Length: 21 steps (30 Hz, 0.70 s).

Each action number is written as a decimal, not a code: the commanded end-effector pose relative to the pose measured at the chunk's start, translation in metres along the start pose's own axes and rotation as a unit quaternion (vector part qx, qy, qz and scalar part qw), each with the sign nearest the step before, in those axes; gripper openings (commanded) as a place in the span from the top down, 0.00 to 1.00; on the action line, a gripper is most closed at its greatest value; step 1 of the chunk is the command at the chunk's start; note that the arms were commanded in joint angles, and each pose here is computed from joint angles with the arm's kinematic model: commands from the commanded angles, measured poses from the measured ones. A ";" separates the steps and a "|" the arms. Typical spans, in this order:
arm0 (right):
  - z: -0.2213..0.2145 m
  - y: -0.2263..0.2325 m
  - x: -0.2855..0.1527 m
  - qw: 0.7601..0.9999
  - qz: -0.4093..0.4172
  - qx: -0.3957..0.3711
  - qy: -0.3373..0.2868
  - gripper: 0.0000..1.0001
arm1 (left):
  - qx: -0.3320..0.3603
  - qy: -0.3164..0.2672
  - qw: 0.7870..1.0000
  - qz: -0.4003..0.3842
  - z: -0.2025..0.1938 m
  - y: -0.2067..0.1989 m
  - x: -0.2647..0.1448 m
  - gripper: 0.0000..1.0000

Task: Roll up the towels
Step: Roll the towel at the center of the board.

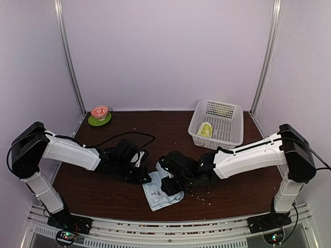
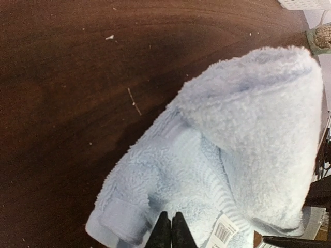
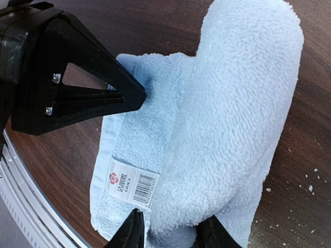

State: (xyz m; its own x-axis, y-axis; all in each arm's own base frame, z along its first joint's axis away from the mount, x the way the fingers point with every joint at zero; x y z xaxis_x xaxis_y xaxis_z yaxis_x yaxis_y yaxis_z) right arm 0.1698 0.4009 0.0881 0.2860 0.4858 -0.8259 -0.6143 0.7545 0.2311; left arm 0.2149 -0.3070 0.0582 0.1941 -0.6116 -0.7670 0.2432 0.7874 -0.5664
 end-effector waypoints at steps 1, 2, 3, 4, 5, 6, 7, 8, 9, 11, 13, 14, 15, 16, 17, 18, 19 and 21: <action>0.011 0.022 -0.007 0.997 0.077 0.002 -0.023 0.62 | 0.010 -0.009 1.000 0.000 0.003 -0.003 -0.004 0.98; 0.012 0.024 -0.007 0.996 0.086 0.005 -0.026 0.62 | 0.008 -0.007 1.000 -0.003 0.002 -0.003 -0.002 0.99; 0.012 0.026 -0.007 0.995 0.091 0.008 -0.027 0.62 | 0.005 -0.004 1.000 -0.006 0.001 -0.003 0.000 0.99; 0.013 0.027 -0.006 0.995 0.095 0.010 -0.027 0.62 | 0.001 0.000 1.000 -0.007 0.000 -0.002 0.003 1.00; 0.013 0.028 -0.005 0.995 0.098 0.011 -0.025 0.62 | -0.002 0.003 1.000 -0.010 -0.002 -0.001 0.004 1.00; 0.013 0.029 -0.004 0.995 0.099 0.011 -0.023 0.62 | -0.004 0.006 1.000 -0.011 -0.003 0.000 0.007 1.00; 0.013 0.030 -0.003 0.995 0.099 0.011 -0.021 0.62 | -0.006 0.007 1.000 -0.011 -0.004 0.000 0.008 1.00; 0.013 0.031 -0.002 0.995 0.100 0.011 -0.020 0.62 | -0.007 0.007 1.000 -0.011 -0.004 0.001 0.009 1.00; 0.013 0.032 -0.001 0.995 0.099 0.010 -0.018 0.62 | -0.007 0.007 1.000 -0.011 -0.004 0.001 0.009 1.00; 0.015 0.034 -0.001 0.995 0.102 0.011 -0.019 0.62 | -0.005 0.006 1.000 -0.009 -0.004 0.002 0.009 1.00; 0.017 0.036 0.000 0.994 0.104 0.010 -0.018 0.62 | -0.005 0.007 1.000 -0.006 -0.004 0.003 0.010 1.00; 0.016 0.035 0.002 0.995 0.102 0.010 -0.015 0.62 | -0.005 0.008 1.000 -0.006 -0.004 0.003 0.010 1.00; 0.014 0.034 0.006 0.995 0.098 0.010 -0.009 0.62 | -0.005 0.009 1.000 -0.006 -0.005 0.003 0.010 1.00; 0.014 0.034 0.007 0.996 0.094 0.011 -0.005 0.62 | -0.004 0.010 1.000 -0.005 -0.005 0.003 0.010 1.00; 0.012 0.032 0.011 0.996 0.089 0.011 0.001 0.62 | -0.003 0.009 1.000 -0.004 -0.004 0.002 0.007 1.00; 0.010 0.031 0.014 0.996 0.086 0.013 0.005 0.62 | -0.001 0.006 1.000 -0.001 -0.003 0.002 0.004 1.00; 0.010 0.031 0.015 0.996 0.084 0.013 0.007 0.63 | 0.002 0.001 1.000 -0.001 -0.002 0.000 -0.001 1.00; 0.011 0.030 0.015 0.997 0.080 0.013 0.007 0.63 | 0.008 -0.008 1.000 0.002 0.001 -0.002 -0.011 1.00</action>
State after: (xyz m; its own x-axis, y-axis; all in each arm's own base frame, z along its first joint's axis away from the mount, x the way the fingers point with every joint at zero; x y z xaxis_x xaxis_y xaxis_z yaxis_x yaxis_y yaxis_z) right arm 0.1629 0.4331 0.0932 0.1815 0.6143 -0.7679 -0.6432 0.6648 0.3798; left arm 0.2121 -0.3061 0.0493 0.1721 -0.6029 -0.7791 0.2280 0.7938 -0.5639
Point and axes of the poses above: each gripper's point midway between its finger pads, its own x axis out along the fingers, its own y axis along the line the jaws close on, z = x × y, the point moved 3 cm from there along -x, back along the fingers, and after that the axes turned 7 degrees about -x, right-handed, at the moved point
